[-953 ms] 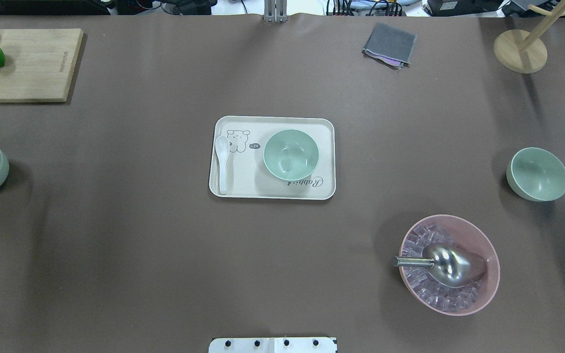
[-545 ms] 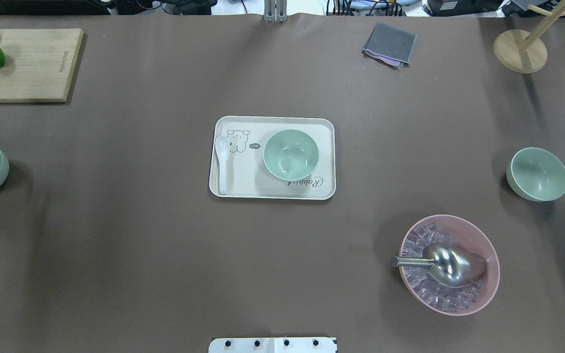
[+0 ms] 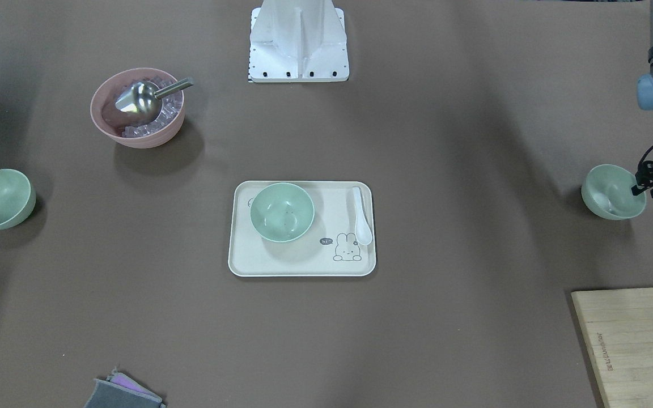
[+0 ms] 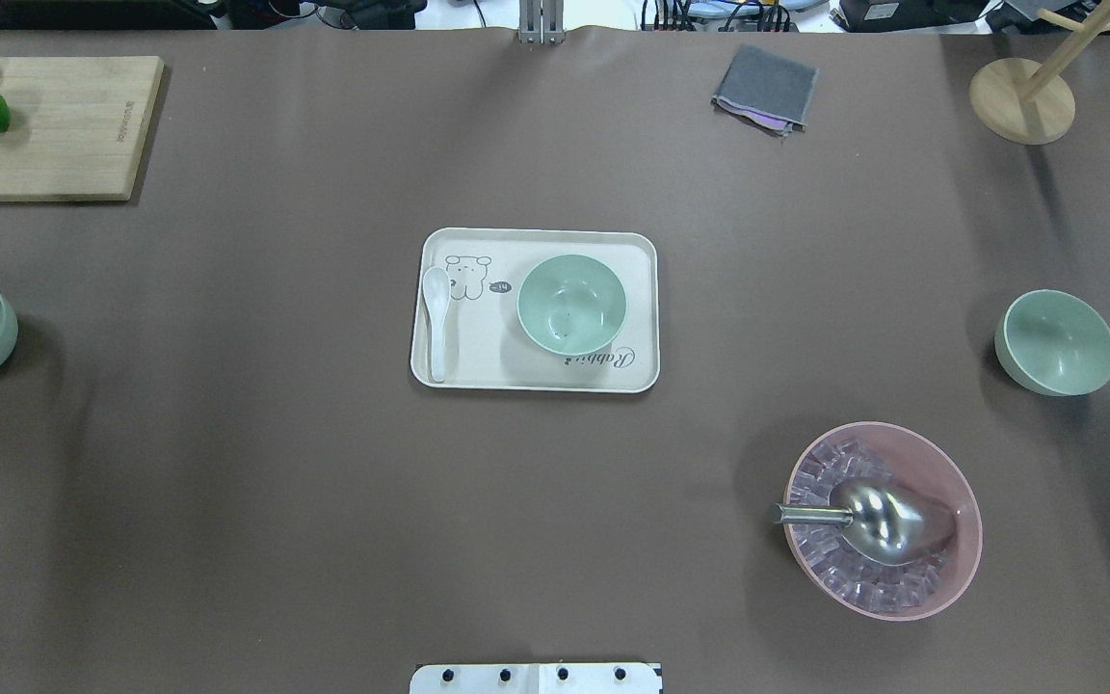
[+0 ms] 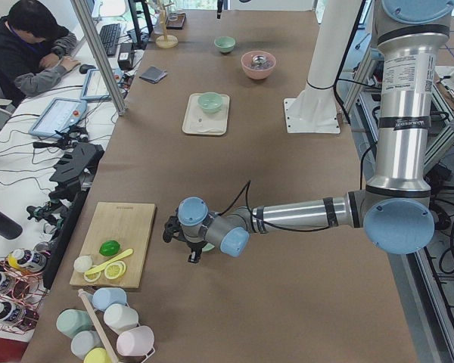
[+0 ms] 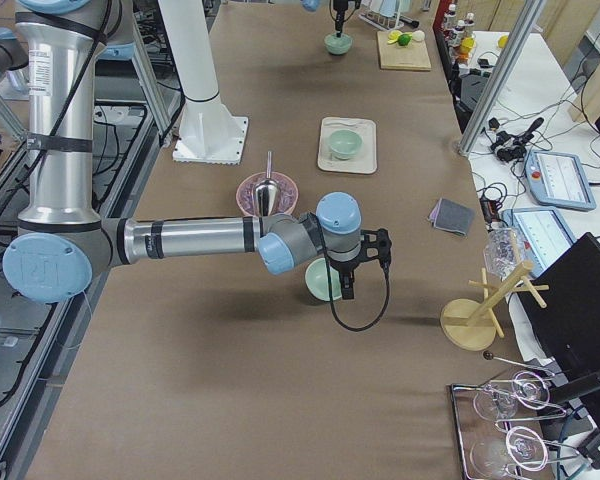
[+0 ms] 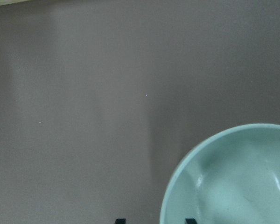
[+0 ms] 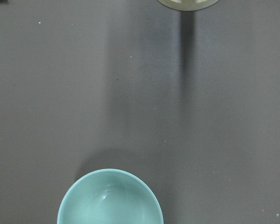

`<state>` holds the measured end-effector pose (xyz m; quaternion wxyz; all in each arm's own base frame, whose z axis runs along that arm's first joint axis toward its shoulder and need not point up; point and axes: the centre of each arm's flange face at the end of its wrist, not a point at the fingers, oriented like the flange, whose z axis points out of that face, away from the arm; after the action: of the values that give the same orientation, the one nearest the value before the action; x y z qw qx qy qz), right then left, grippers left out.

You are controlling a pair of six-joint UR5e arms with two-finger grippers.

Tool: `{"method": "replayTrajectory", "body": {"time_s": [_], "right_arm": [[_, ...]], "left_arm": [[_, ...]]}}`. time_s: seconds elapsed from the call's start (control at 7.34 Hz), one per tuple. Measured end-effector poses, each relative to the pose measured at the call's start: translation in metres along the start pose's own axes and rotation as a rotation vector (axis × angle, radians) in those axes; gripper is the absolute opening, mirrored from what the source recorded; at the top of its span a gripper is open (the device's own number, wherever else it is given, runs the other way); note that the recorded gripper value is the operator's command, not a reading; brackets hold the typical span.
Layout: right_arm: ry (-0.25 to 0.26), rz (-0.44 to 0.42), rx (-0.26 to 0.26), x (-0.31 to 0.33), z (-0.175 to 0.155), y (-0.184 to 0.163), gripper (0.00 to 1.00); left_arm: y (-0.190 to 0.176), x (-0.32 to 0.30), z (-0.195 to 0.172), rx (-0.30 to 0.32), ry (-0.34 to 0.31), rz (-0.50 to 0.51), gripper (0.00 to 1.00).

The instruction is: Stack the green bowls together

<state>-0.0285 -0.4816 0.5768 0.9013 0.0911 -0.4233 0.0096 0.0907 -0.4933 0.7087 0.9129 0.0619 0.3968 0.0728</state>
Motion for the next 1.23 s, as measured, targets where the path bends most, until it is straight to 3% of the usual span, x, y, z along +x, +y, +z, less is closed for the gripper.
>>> {"method": "replayTrajectory", "body": {"time_s": [0.54, 0.95, 1.23], "right_arm": [[-0.001, -0.001, 0.001, -0.001, 0.000, 0.000, 1.00], [-0.001, -0.002, 0.002, -0.001, 0.000, -0.001, 1.00], [-0.001, -0.002, 0.002, -0.001, -0.001, -0.001, 1.00]], "left_arm": [[-0.007, 0.012, -0.008, 0.023, 0.027, 0.020, 0.00], [-0.023, 0.061, -0.041, 0.030, 0.166, -0.001, 0.00], [-0.036, 0.100, -0.075, 0.076, 0.206, -0.067, 0.00]]}}
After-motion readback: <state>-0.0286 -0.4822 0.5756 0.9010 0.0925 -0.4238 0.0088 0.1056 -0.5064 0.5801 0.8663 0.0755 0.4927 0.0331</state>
